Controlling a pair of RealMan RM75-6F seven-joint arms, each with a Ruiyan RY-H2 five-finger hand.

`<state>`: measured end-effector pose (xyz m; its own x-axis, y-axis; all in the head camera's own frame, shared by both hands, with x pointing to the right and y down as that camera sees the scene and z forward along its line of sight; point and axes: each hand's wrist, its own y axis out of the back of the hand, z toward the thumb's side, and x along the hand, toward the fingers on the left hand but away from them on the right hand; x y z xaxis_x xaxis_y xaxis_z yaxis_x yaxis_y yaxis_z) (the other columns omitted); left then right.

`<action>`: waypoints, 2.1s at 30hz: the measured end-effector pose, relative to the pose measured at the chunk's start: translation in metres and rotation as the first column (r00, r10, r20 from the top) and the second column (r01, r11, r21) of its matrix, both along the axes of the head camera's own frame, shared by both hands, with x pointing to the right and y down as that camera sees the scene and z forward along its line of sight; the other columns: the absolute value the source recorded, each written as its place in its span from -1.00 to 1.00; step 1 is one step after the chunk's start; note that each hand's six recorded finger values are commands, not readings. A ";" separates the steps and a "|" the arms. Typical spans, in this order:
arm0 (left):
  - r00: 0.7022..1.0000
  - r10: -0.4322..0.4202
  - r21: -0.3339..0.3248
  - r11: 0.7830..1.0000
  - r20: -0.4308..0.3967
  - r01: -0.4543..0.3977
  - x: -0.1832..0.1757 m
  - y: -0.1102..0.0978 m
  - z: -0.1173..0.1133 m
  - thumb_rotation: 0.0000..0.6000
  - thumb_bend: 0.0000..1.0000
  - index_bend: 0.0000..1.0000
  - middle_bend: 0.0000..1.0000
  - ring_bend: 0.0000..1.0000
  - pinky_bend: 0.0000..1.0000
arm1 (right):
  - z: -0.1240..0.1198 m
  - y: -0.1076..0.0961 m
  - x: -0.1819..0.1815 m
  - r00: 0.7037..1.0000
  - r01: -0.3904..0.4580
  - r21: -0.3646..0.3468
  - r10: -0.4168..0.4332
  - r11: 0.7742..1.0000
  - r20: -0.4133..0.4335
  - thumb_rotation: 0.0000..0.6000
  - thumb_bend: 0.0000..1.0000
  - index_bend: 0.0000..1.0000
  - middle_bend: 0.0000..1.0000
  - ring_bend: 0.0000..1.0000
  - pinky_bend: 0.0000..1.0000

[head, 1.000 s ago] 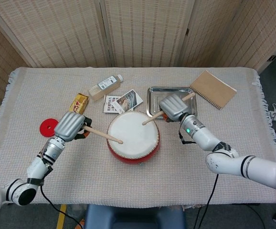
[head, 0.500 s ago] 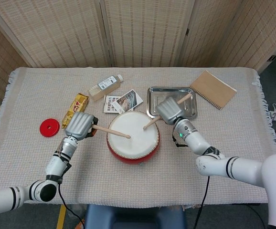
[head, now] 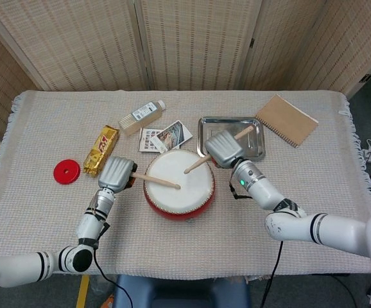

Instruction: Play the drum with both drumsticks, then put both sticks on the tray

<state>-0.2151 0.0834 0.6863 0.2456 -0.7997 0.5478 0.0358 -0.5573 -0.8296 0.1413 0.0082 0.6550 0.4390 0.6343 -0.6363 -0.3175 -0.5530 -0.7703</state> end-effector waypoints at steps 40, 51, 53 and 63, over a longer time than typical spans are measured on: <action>0.999 -0.034 0.019 0.999 -0.038 0.035 -0.011 -0.005 -0.010 1.00 0.58 1.00 1.00 1.00 1.00 | 0.007 -0.001 -0.020 0.998 -0.007 0.044 0.004 0.999 0.056 1.00 0.25 1.00 1.00 1.00 1.00; 0.999 -0.048 0.027 0.998 -0.017 0.048 -0.014 -0.004 -0.005 1.00 0.58 1.00 1.00 1.00 1.00 | 0.009 0.002 -0.016 0.999 0.015 0.026 -0.016 1.000 0.038 1.00 0.25 1.00 1.00 1.00 1.00; 0.997 -0.060 0.048 0.997 -0.049 0.062 -0.016 -0.009 -0.018 1.00 0.58 1.00 1.00 1.00 1.00 | 0.020 0.006 -0.017 0.999 0.034 0.019 -0.034 0.999 0.001 1.00 0.25 1.00 1.00 1.00 1.00; 0.996 -0.048 0.040 0.998 -0.069 0.051 -0.013 -0.007 -0.021 1.00 0.58 1.00 1.00 1.00 1.00 | 0.015 0.005 -0.027 0.999 0.014 0.039 -0.016 0.999 0.030 1.00 0.25 1.00 1.00 1.00 1.00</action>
<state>-0.2277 0.0766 0.6653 0.2409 -0.8335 0.4973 -0.0478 -0.5219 -0.8516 0.1145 0.0129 0.6704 0.4675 0.6516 -0.5974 -0.3014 -0.5178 -0.8007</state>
